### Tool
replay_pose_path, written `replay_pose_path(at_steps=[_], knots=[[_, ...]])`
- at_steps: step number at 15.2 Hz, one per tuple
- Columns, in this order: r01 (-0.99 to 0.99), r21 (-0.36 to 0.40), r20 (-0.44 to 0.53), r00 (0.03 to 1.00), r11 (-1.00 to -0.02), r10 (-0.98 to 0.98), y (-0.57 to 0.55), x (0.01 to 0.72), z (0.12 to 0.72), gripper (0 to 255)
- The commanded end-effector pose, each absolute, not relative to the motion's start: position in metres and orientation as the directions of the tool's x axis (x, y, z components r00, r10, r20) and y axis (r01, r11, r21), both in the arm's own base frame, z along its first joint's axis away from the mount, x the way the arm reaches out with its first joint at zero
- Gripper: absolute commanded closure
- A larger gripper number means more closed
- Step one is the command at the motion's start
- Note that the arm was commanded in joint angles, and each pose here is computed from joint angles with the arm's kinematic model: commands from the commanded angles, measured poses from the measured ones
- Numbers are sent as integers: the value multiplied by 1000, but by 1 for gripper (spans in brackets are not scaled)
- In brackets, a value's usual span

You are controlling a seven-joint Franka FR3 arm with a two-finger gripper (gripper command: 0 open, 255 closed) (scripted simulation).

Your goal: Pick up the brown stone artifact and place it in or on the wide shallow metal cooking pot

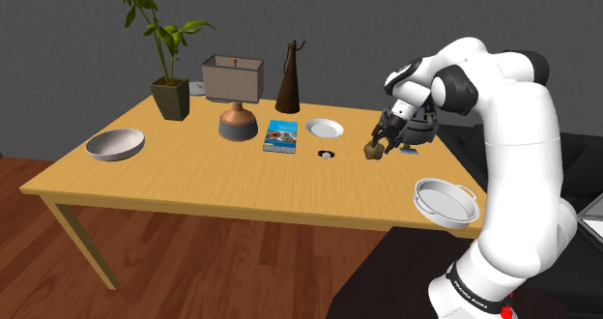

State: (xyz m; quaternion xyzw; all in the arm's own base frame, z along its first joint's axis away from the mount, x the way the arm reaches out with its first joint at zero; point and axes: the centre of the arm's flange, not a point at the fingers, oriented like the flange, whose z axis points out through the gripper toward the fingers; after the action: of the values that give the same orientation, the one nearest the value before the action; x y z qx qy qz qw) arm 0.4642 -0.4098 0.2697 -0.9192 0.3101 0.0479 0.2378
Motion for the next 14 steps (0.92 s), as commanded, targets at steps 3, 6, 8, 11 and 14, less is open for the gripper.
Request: replay_pose_path(at_steps=[3, 6, 8, 11, 14], knots=[[-593, -408, -235, 803, -695, -547, -410, 465, 290, 255], [-593, -408, -235, 803, -695, -547, -410, 465, 306, 255], [-593, -408, -235, 803, -695, -547, -410, 465, 316, 255], [-593, -408, -235, 803, -695, -547, -410, 465, 332, 255], [-593, -408, -235, 803, -695, -547, -410, 465, 348, 255]])
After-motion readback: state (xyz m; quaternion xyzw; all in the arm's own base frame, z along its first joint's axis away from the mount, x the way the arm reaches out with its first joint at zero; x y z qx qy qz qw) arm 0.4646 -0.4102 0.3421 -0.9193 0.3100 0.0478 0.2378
